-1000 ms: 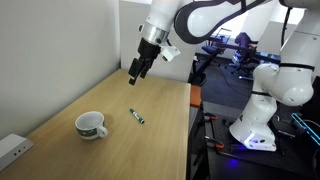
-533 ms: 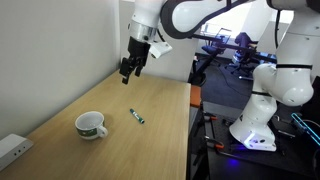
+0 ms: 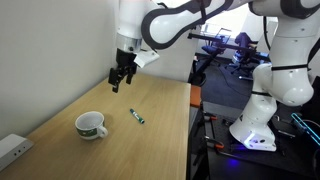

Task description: Move the mug cup from the left to the right

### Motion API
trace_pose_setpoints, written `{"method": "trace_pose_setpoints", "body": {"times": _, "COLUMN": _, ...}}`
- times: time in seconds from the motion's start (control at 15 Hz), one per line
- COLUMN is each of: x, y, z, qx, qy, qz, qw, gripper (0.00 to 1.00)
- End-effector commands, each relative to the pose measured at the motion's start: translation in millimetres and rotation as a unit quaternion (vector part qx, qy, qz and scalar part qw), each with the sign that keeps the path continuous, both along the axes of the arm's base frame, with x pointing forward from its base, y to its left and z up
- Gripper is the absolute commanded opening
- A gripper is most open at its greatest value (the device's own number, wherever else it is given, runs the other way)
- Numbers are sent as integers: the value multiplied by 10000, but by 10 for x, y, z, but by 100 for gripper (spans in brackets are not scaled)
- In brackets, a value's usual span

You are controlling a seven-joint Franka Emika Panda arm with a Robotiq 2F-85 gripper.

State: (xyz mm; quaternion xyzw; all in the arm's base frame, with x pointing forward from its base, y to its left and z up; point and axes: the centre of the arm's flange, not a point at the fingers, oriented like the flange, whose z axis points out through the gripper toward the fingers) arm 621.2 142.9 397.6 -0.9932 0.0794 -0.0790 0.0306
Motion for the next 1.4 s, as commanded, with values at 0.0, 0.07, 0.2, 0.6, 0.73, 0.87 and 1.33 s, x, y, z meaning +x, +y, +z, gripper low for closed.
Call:
{"method": "trace_pose_setpoints", "body": {"times": 0.0, "x": 240, "y": 22, "z": -186, "qx": -50, "qy": -89, "qz": 95, "qw": 9999, "gripper": 100}}
{"method": "trace_pose_setpoints", "body": {"times": 0.07, "x": 275, "y": 16, "z": -246, "qx": -27, "qy": -98, "qz": 108, "qw": 9999, "gripper": 100}}
{"method": "trace_pose_setpoints", "body": {"times": 0.2, "x": 346, "y": 7, "z": -389, "qx": -24, "qy": -166, "qz": 126, "qw": 9998, "gripper": 100}}
{"method": "trace_pose_setpoints", "body": {"times": 0.6, "x": 317, "y": -44, "z": -629, "qx": 14, "qy": -51, "qz": 25, "qw": 10000, "gripper": 100}}
{"method": "trace_pose_setpoints", "body": {"times": 0.73, "x": 315, "y": -32, "z": -618, "qx": 16, "qy": -60, "qz": 34, "qw": 10000, "gripper": 100}}
{"method": "trace_pose_setpoints", "body": {"times": 0.87, "x": 313, "y": -21, "z": -614, "qx": 17, "qy": -63, "qz": 42, "qw": 10000, "gripper": 100}}
{"method": "trace_pose_setpoints", "body": {"times": 1.33, "x": 607, "y": -25, "z": -789, "qx": 187, "qy": -362, "qz": -216, "qw": 9989, "gripper": 100}}
